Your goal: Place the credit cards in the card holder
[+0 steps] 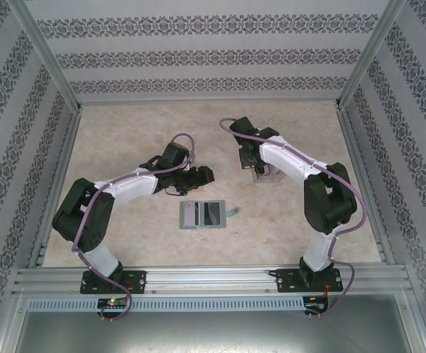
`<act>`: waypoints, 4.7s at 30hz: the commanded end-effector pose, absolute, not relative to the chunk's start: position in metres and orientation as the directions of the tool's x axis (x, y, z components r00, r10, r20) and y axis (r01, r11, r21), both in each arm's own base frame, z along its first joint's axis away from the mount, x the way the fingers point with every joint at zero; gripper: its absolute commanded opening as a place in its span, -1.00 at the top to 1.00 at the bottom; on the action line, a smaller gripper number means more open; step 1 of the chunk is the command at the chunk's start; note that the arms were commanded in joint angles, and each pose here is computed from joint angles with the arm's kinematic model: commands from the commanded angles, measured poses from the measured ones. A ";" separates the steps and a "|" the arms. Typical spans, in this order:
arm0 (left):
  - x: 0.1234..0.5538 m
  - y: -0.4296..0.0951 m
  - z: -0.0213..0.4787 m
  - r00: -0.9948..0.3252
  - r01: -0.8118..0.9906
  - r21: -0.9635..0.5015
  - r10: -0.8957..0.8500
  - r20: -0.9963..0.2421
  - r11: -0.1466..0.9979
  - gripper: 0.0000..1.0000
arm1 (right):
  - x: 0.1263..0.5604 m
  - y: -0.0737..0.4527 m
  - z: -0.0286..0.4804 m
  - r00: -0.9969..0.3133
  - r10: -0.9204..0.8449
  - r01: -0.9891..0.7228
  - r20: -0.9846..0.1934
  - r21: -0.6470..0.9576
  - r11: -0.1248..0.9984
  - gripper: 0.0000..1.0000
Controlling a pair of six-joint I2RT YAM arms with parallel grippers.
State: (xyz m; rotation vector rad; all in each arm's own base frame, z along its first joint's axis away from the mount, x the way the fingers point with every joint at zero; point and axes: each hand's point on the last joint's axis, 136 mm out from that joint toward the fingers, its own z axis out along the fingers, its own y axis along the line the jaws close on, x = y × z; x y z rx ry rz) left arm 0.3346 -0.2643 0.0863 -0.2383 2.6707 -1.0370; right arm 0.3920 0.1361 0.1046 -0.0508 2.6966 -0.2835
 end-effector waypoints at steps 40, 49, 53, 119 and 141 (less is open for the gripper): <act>0.328 -0.242 0.089 -0.938 -0.071 -0.643 -0.270 -0.216 0.762 -0.54 | 0.392 0.112 0.090 -0.933 -0.063 0.021 -0.355 -0.229 0.973 0.53; 0.298 -0.197 0.064 -0.930 -0.179 -0.558 -0.324 -0.173 0.810 -0.56 | 0.353 0.160 0.108 -0.921 -0.009 -0.025 -0.390 0.036 0.999 0.39; 0.286 -0.189 0.054 -0.930 -0.202 -0.541 -0.333 -0.155 0.817 -0.57 | 0.319 0.202 0.093 -0.946 0.038 -0.037 -0.321 0.223 0.974 0.26; 0.279 -0.309 0.064 -0.991 -0.070 -0.777 -0.130 -0.016 0.626 -0.15 | 0.230 0.222 0.047 -0.980 0.170 0.110 -0.103 0.431 0.896 0.52; 0.277 -0.305 0.058 -0.992 -0.068 -0.761 -0.124 -0.017 0.645 -0.14 | 0.217 0.215 0.048 -0.980 0.178 0.124 -0.090 0.429 0.895 0.68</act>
